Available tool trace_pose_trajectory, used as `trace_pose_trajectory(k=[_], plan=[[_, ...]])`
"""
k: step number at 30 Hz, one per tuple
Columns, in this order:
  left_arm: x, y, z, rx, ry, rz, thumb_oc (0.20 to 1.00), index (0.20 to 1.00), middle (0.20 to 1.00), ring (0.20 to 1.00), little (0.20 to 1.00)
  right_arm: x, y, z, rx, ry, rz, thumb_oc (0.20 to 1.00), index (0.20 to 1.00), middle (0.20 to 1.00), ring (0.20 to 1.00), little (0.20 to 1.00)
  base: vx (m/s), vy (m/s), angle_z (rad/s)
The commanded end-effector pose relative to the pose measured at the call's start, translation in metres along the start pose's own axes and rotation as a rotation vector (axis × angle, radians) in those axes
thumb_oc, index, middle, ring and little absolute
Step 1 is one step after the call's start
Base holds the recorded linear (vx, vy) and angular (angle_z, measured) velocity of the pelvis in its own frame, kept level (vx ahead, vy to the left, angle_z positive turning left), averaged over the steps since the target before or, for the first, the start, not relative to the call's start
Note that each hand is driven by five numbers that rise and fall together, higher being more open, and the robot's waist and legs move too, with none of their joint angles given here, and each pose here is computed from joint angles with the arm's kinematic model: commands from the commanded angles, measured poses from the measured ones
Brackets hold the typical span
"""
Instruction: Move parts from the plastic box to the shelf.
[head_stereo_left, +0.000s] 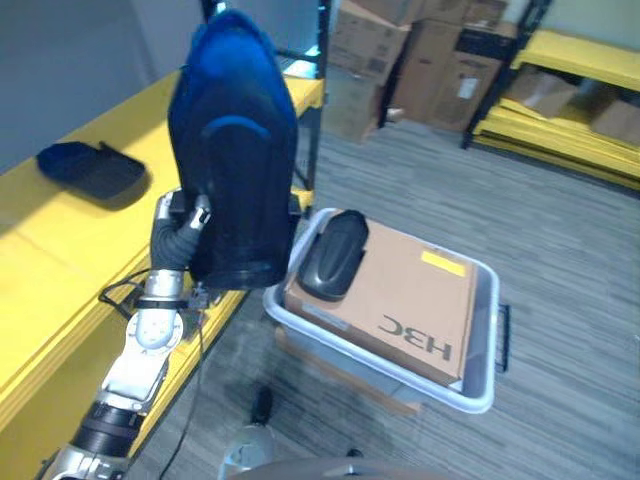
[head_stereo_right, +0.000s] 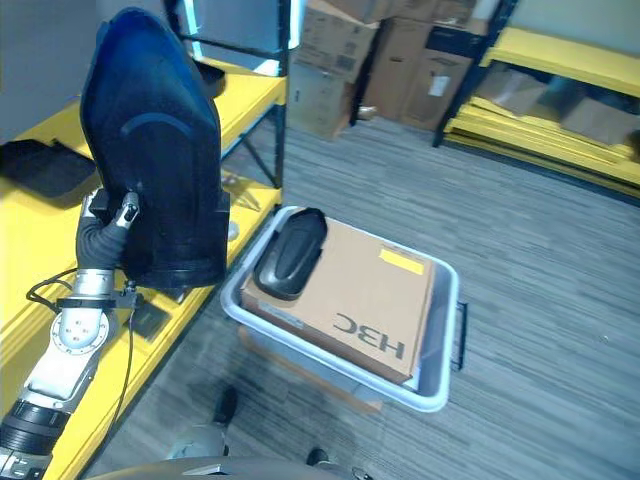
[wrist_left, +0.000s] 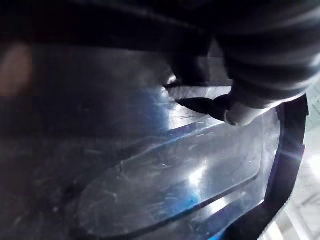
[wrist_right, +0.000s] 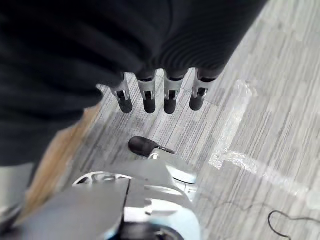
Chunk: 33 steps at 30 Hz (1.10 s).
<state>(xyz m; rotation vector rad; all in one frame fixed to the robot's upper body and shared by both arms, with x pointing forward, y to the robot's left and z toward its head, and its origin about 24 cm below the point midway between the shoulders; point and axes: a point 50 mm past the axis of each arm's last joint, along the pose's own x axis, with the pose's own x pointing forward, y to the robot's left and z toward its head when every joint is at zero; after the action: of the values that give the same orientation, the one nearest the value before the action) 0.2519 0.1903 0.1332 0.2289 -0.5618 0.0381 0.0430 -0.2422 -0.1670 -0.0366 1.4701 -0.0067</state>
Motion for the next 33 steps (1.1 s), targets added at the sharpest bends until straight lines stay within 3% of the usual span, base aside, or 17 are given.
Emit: trace_pose_trajectory(k=[1, 6, 10, 12, 14, 19, 33], plan=[[0.027, 0.021, 0.033, -0.019, -0.207, 0.044, 0.200, 0.200, 0.200, 0.200, 0.200, 0.001, 0.006, 0.026, 0.067, -0.062, 0.038, 1.000, 1.000, 1.000, 1.000, 1.000, -0.13, -0.002, 1.26], [0.027, 0.019, 0.033, -0.016, -0.221, 0.075, 0.200, 0.200, 0.200, 0.200, 0.200, -0.002, -0.003, 0.044, 0.009, -0.148, -0.065, 1.000, 1.000, 1.000, 1.000, 1.000, -0.15, 0.099, 1.02], [0.032, 0.013, 0.038, -0.067, -0.249, 0.053, 0.200, 0.200, 0.200, 0.200, 0.200, -0.004, -0.009, 0.046, 0.093, -0.218, -0.149, 1.000, 1.000, 1.000, 1.000, 1.000, -0.04, 0.170, 1.56], [0.030, 0.007, 0.038, -0.075, -0.247, 0.038, 0.200, 0.200, 0.200, 0.200, 0.200, -0.006, -0.013, 0.056, -0.021, -0.257, -0.205, 1.000, 1.000, 1.000, 1.000, 1.000, 0.03, 0.356, 1.95], [0.031, 0.005, 0.036, -0.071, -0.245, 0.021, 0.200, 0.200, 0.200, 0.200, 0.200, -0.008, -0.014, 0.062, -0.090, -0.303, -0.279, 1.000, 1.000, 1.000, 1.000, 1.000, 0.06, 0.177, 0.64], [0.028, 0.010, 0.033, -0.050, -0.207, 0.033, 0.200, 0.200, 0.200, 0.200, 0.200, -0.014, -0.013, 0.087, -0.036, -0.403, -0.344, 1.000, 1.000, 1.000, 1.000, 1.000, 0.08, 0.149, 0.44], [0.036, -0.003, 0.022, -0.082, -0.117, 0.046, 0.200, 0.200, 0.200, 0.200, 0.200, -0.005, -0.003, 0.062, -0.056, -0.292, -0.233, 1.000, 1.000, 1.000, 1.000, 1.000, 0.09, -0.137, 0.73]])
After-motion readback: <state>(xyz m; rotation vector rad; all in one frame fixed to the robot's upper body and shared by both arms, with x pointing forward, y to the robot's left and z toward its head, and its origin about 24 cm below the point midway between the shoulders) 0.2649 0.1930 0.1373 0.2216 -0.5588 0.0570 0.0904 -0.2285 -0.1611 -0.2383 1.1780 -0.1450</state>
